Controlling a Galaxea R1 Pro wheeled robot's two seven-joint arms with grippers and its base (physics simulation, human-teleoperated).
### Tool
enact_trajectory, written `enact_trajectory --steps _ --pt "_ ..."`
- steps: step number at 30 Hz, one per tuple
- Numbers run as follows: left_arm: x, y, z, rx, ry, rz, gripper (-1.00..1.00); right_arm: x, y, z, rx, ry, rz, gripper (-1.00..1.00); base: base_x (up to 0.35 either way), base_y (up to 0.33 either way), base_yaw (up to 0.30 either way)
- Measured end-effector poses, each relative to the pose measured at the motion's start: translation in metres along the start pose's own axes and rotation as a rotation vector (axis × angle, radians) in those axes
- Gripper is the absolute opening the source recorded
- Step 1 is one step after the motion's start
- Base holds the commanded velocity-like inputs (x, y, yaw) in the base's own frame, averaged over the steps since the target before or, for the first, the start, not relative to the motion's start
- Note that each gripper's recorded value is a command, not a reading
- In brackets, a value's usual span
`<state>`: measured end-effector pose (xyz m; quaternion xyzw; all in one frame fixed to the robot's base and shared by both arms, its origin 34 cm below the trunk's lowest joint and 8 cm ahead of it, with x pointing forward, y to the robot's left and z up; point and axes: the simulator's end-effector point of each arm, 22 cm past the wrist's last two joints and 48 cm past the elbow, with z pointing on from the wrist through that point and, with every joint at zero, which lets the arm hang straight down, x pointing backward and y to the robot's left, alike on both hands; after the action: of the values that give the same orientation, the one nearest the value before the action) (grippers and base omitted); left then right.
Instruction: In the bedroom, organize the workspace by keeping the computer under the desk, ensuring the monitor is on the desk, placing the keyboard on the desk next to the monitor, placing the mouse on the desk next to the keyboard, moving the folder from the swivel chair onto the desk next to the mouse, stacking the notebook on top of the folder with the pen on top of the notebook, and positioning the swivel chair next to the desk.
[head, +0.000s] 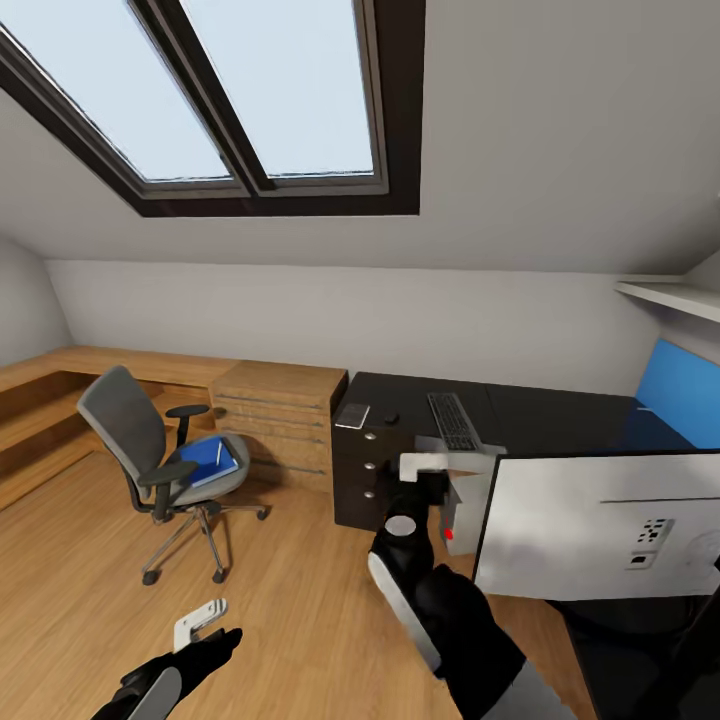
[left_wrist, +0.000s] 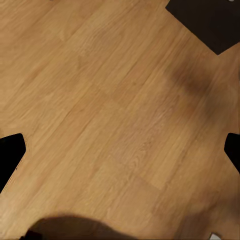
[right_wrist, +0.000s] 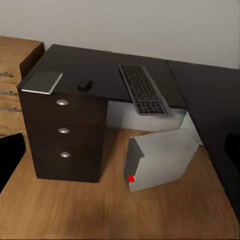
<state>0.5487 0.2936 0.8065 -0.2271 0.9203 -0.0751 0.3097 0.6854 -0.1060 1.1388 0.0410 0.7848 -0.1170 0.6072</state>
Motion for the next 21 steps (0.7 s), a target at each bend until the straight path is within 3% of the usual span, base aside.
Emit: enact_trajectory --steps 3,5,8,12,15,16,17,18,19,20,21 --pt "-0.013 0.006 0.000 -0.027 -0.059 0.051 1.00 -0.072 -0.017 0.036 -0.021 0.047 -0.068 1.00 0.000 0.000 0.000" --pt "-0.029 0.009 -0.002 -0.046 -0.133 0.098 1.00 -0.099 -0.013 0.051 -0.066 0.099 -0.095 1.00 0.000 0.000 0.000" --pt "-0.042 0.012 -0.003 -0.060 -0.187 0.139 1.00 -0.131 -0.005 0.076 -0.121 0.183 -0.133 1.00 0.000 0.000 0.000" --pt "-0.046 0.011 -0.004 -0.060 -0.207 0.159 1.00 -0.180 -0.008 0.094 -0.147 0.234 -0.180 1.00 0.000 0.000 0.000" --pt "-0.052 0.012 -0.007 -0.058 -0.218 0.166 1.00 -0.220 -0.009 0.094 -0.189 0.263 -0.200 1.00 0.000 0.000 0.000" --pt "-0.059 0.018 -0.008 -0.065 -0.227 0.175 1.00 -0.237 -0.018 0.098 -0.208 0.295 -0.205 1.00 0.000 0.000 0.000" --pt "-0.062 0.021 -0.010 -0.067 -0.234 0.180 1.00 -0.253 -0.051 0.106 -0.171 0.306 -0.193 1.00 0.000 0.000 0.000" --pt "-0.063 0.021 -0.009 -0.068 -0.234 0.181 1.00 -0.254 -0.064 0.112 -0.158 0.319 -0.181 1.00 0.000 0.000 0.000" --pt "-0.064 0.022 -0.010 -0.068 -0.237 0.186 1.00 -0.236 -0.092 0.125 -0.192 0.427 -0.125 1.00 0.000 0.000 0.000" --pt "-0.064 0.022 -0.010 -0.068 -0.238 0.187 1.00 -0.227 -0.153 0.142 -0.114 0.454 -0.100 1.00 0.000 0.000 0.000" --pt "-0.065 0.022 -0.010 -0.068 -0.238 0.187 1.00 -0.222 -0.147 0.141 -0.135 0.470 -0.089 1.00 0.000 0.000 0.000"
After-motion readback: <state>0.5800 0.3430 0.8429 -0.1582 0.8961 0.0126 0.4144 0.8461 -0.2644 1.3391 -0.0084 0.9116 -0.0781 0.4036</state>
